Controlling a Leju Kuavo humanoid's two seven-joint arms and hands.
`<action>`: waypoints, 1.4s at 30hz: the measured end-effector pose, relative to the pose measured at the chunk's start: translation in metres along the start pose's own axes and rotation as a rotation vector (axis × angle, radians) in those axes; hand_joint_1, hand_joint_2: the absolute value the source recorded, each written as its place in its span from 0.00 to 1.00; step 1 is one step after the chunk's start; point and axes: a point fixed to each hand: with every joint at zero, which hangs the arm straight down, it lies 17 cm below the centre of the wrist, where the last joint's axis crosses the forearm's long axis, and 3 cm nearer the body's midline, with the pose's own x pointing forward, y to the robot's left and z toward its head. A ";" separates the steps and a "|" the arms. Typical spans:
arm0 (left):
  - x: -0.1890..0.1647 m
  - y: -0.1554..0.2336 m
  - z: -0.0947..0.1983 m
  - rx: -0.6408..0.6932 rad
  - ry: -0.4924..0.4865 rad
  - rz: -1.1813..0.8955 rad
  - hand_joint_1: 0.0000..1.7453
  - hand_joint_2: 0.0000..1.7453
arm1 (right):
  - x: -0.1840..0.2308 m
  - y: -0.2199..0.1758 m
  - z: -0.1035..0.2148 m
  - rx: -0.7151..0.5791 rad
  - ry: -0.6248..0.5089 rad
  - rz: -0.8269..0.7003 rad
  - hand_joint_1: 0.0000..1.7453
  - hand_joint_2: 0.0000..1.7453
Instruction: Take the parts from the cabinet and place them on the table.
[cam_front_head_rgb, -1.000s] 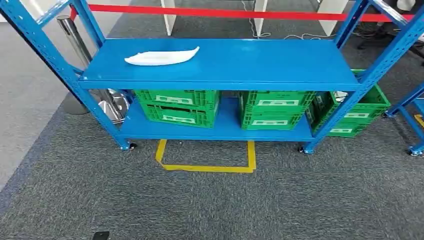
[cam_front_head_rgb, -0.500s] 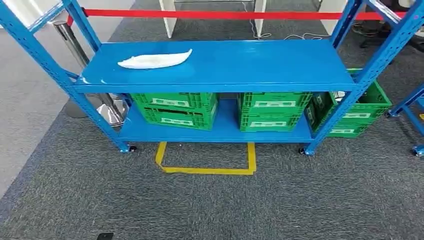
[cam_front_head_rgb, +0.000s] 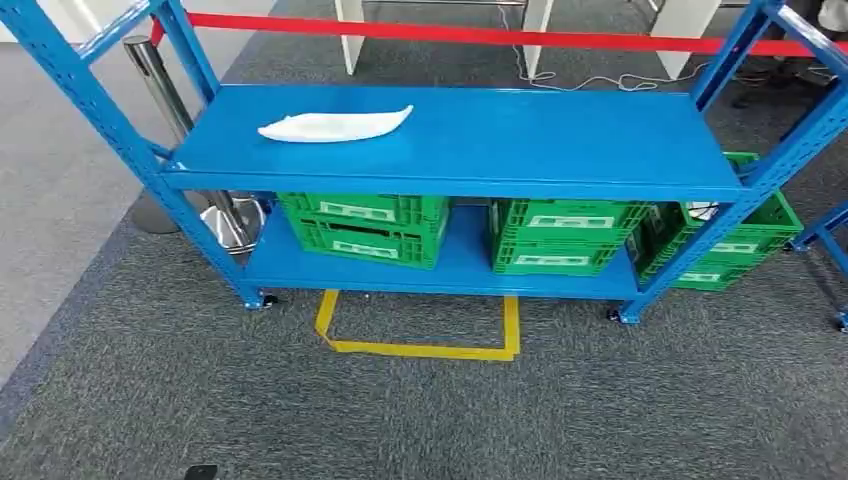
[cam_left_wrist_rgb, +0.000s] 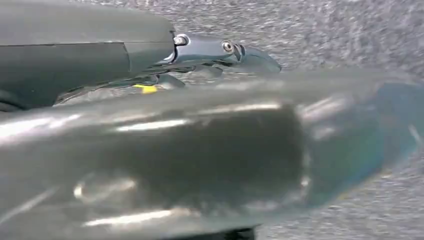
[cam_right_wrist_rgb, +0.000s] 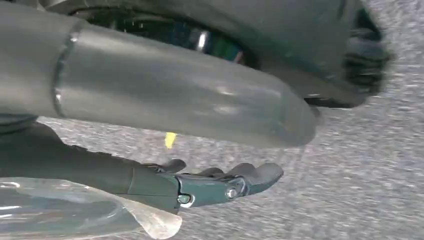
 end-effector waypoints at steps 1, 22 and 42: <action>0.000 0.000 0.000 0.001 0.000 0.002 0.00 0.00 | -0.002 0.001 0.000 0.004 0.005 0.002 0.00 0.00; 0.000 0.005 0.000 0.005 -0.013 -0.001 0.00 0.00 | 0.003 0.000 -0.001 0.005 0.001 0.001 0.00 0.00; 0.004 0.006 -0.003 0.029 -0.003 -0.017 0.00 0.00 | 0.001 -0.001 -0.001 0.003 0.007 0.002 0.00 0.00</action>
